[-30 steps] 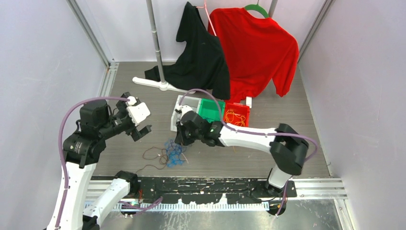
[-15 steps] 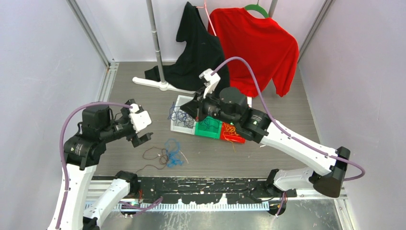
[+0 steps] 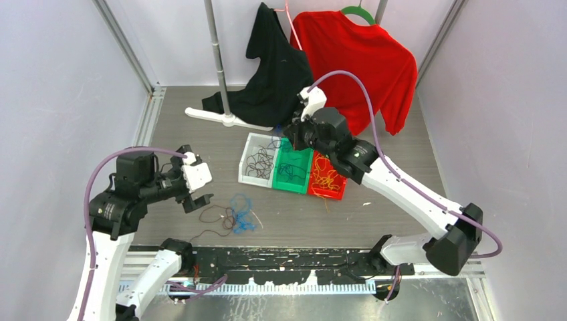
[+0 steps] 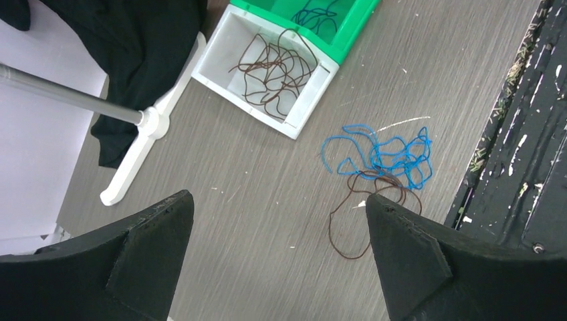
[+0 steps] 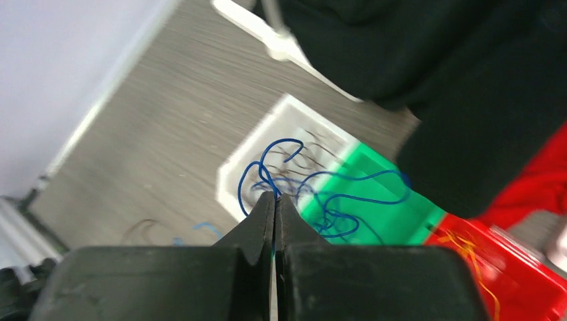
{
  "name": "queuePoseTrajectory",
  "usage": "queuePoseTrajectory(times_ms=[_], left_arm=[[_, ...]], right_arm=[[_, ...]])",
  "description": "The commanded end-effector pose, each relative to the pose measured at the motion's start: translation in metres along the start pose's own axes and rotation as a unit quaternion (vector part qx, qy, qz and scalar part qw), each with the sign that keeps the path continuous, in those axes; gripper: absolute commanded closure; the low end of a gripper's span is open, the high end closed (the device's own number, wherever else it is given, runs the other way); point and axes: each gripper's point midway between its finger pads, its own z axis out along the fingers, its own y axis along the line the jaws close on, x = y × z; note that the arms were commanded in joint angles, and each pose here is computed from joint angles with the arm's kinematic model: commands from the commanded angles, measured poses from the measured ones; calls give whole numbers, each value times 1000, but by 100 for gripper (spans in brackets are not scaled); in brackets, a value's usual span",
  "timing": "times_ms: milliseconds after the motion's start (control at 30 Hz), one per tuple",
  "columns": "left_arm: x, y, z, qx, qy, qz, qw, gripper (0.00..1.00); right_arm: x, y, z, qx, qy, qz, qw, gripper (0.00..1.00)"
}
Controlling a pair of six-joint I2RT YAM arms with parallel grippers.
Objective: Untangle the cables
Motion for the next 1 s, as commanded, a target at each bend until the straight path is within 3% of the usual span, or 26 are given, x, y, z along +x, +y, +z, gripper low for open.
queuePoseTrajectory(times_ms=[0,133,367,533,633,667,800,967], left_arm=[[12,0,0,-2,24,7,1000,1],[27,-5,7,13,48,-1,999,1],[68,-18,21,57,101,49,992,2],[105,-17,34,86,156,86,980,9],[122,-17,45,110,180,96,973,12],[127,-17,48,121,185,97,971,12],[140,-22,64,170,192,97,962,16],[155,-27,88,219,187,94,953,16]], right_arm=[[24,-48,20,68,22,-3,997,99],[46,-75,45,96,45,4,994,99],[73,-102,79,135,73,7,988,98],[68,-109,81,156,71,1,985,83],[57,-109,72,162,57,-2,985,51],[53,-107,69,158,50,-1,986,45],[36,-95,52,128,12,10,992,36],[27,-75,32,77,-26,41,996,35]])
